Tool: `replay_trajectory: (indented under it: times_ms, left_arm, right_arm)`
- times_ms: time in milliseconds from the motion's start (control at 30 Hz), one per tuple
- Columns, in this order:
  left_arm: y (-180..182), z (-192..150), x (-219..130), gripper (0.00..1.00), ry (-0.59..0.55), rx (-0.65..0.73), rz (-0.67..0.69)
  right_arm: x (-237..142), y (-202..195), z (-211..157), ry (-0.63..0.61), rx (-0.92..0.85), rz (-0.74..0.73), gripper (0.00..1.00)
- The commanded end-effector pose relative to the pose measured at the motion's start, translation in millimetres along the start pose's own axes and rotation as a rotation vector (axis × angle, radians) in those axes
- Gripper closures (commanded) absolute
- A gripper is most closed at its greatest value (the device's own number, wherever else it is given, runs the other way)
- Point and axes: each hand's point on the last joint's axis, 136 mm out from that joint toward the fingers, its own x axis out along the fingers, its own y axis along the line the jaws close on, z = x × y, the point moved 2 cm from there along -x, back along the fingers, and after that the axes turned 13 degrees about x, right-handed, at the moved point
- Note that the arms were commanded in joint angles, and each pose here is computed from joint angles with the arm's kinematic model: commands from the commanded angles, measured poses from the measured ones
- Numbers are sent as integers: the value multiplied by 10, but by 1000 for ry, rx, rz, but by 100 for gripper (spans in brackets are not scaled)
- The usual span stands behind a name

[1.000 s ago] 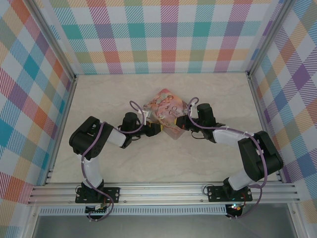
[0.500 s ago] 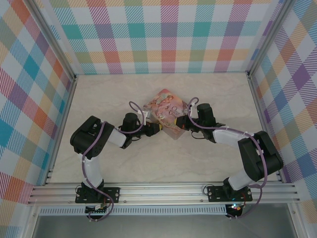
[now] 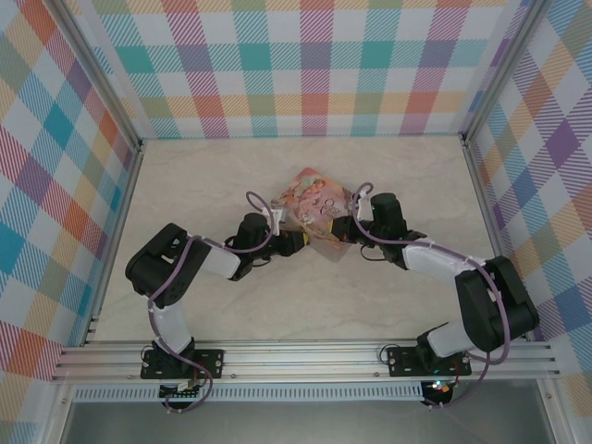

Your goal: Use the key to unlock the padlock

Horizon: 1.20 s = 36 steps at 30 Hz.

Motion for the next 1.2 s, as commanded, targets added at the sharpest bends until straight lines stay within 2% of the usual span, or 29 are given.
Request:
replay_trajectory:
  times_ms: [0, 267, 600, 800, 1167]
  left_arm:
    - [-104, 223, -75, 79, -57, -84, 28]
    - [-143, 170, -104, 86, -42, -308, 62]
    - [-314, 229, -116, 88, -41, -440, 31]
    - [-330, 155, -115, 88, -25, -528, 40]
    - [-375, 105, -96, 89, -25, -583, 40]
  right_arm:
    - [-127, -40, -90, -6, -86, -44, 95]
    - [-224, -19, -488, 54, -277, -142, 95]
    - [-43, -133, -896, 115, -391, -237, 95]
    - [80, -168, -955, 127, -445, -269, 95]
    - [234, -227, -908, 91, -473, -298, 95]
